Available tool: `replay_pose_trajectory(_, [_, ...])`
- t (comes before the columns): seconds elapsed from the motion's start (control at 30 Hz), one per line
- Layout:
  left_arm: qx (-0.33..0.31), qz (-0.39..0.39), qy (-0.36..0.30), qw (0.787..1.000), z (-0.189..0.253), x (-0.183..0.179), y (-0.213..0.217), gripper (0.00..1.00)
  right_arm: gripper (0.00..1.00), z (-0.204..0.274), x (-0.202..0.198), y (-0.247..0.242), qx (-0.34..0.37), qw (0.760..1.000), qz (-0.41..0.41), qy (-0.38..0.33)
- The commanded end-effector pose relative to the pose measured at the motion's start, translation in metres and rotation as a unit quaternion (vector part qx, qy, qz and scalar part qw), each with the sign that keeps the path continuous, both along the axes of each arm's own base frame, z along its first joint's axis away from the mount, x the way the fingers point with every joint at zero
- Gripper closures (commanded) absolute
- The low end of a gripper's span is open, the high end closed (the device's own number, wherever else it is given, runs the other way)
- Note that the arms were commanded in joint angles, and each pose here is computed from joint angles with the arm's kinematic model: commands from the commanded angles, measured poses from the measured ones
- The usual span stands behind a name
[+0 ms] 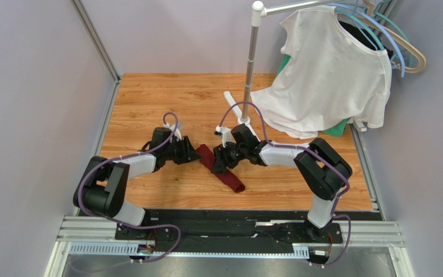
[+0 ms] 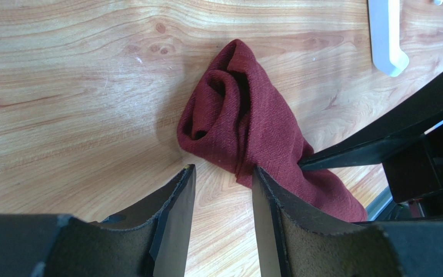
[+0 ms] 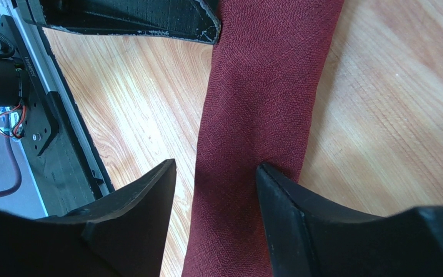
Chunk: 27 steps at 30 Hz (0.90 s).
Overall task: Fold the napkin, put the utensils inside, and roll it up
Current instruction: Roll the napkin at the center of the board.
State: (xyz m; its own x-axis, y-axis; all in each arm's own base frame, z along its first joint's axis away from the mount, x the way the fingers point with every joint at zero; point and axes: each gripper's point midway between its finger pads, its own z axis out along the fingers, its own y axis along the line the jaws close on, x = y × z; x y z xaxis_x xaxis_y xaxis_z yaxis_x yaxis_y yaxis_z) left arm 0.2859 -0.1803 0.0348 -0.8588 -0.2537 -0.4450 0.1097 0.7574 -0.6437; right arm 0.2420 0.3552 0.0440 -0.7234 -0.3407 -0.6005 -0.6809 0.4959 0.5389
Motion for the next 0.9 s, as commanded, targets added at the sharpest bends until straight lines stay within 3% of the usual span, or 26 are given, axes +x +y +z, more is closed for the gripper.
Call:
replay_pose_trajectory(0.0, [-0.015, 0.0, -0.025, 1.0, 0.015, 0.009, -0.003, 0.51, 0.37, 0.009, 0.002, -0.01, -0.011, 1.0, -0.01, -0.012])
replay_pose_trajectory(0.3, [-0.008, 0.0, -0.021, 1.0, 0.014, 0.007, -0.002, 0.49, 0.15, 0.052, 0.005, -0.018, -0.001, 0.998, -0.028, -0.052])
replay_pose_trajectory(0.5, [-0.008, 0.005, -0.039, 0.999, 0.025, 0.008, 0.001, 0.37, 0.15, 0.048, 0.005, -0.027, -0.056, 0.993, -0.053, -0.086])
replay_pose_trajectory(0.63, [-0.001, 0.012, -0.051, 0.999, 0.035, 0.007, 0.005, 0.22, 0.15, 0.04, 0.0, -0.027, -0.085, 0.99, -0.062, -0.099])
replay_pose_trajectory(0.87, [0.029, 0.052, -0.078, 0.995, 0.059, 0.009, 0.022, 0.16, 0.15, 0.025, -0.013, -0.023, -0.129, 0.983, -0.067, -0.112])
